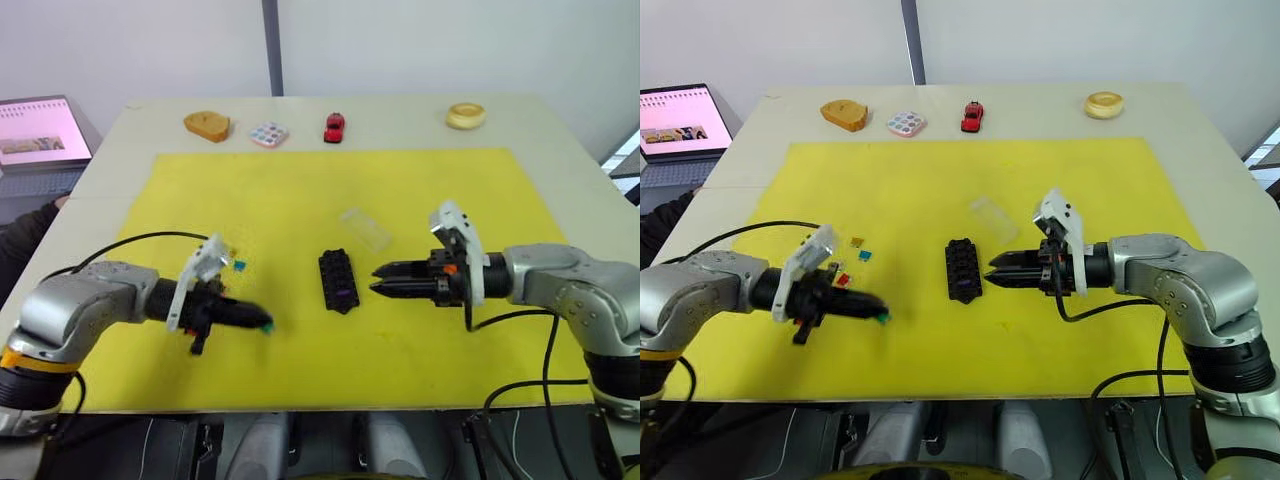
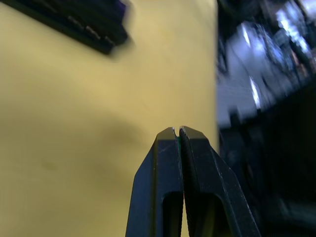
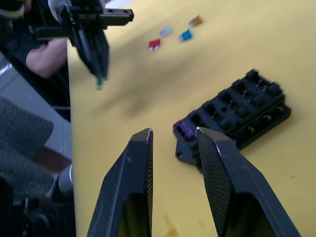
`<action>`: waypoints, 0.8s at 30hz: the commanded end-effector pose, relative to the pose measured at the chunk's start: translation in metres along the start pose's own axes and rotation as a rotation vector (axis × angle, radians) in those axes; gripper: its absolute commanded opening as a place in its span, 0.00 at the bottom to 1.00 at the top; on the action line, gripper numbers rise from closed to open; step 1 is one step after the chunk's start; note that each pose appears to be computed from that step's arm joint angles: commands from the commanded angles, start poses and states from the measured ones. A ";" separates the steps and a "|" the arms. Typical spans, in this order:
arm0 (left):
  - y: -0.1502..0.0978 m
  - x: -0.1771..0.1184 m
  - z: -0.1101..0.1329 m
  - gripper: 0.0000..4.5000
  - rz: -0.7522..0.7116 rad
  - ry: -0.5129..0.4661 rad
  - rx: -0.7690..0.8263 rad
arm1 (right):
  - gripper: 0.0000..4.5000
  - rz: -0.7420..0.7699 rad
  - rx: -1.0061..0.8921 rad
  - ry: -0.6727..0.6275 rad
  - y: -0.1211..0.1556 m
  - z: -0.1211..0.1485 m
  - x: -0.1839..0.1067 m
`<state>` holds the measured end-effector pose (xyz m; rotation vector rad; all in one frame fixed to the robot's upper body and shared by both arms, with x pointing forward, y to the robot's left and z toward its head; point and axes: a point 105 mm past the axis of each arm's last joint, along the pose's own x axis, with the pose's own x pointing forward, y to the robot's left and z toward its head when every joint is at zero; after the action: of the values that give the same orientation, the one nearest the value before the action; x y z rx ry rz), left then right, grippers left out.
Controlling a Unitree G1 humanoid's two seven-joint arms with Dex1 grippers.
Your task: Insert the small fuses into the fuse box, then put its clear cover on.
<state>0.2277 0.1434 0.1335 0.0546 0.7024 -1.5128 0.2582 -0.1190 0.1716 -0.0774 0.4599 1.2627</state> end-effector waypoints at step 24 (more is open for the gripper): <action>-0.025 -0.008 -0.014 0.53 0.342 -0.380 -0.122 | 0.33 0.019 -0.090 -0.021 0.006 -0.002 -0.002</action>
<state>0.2029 0.1586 0.1301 -0.2065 0.5096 -1.1787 0.2495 -0.1186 0.1618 -0.1151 0.4264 1.2898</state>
